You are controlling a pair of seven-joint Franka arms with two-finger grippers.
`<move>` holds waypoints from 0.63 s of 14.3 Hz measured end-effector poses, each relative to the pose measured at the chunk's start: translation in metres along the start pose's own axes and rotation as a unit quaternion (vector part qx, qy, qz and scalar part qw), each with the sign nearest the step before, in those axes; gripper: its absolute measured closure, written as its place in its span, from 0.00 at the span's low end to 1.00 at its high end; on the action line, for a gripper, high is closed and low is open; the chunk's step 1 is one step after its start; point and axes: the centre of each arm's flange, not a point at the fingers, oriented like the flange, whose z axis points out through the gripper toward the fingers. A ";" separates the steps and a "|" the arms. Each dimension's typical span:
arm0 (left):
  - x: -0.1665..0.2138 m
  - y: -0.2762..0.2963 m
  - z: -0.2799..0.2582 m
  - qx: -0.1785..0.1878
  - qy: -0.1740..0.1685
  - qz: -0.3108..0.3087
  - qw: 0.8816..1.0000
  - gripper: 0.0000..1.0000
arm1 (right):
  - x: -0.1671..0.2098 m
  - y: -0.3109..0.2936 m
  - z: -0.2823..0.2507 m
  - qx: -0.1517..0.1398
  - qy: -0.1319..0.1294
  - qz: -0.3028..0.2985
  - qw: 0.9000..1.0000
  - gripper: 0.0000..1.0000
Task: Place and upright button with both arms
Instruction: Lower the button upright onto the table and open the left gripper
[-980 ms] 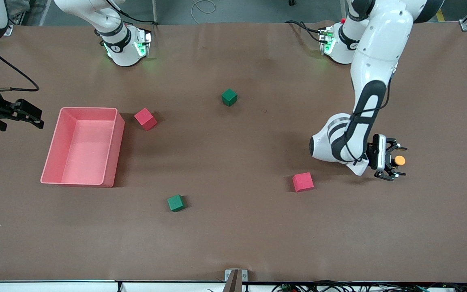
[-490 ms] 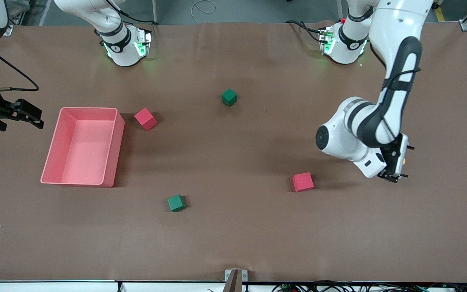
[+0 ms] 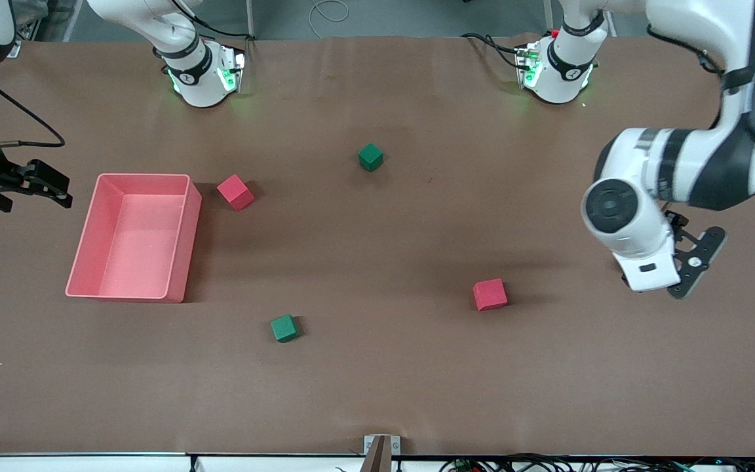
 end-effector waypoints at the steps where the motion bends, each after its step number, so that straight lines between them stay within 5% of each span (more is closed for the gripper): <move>1: 0.012 -0.007 -0.010 -0.024 -0.027 0.022 0.999 0.00 | 0.000 -0.002 0.000 0.000 0.000 -0.002 1.000 0.00; 5: 0.034 -0.027 -0.028 -0.097 -0.096 0.096 0.986 0.00 | 0.000 -0.014 0.000 0.001 -0.004 -0.012 1.000 0.00; 9: 0.047 -0.045 -0.040 -0.151 -0.124 0.159 0.968 0.00 | -0.001 -0.017 0.000 0.001 -0.008 -0.014 1.000 0.00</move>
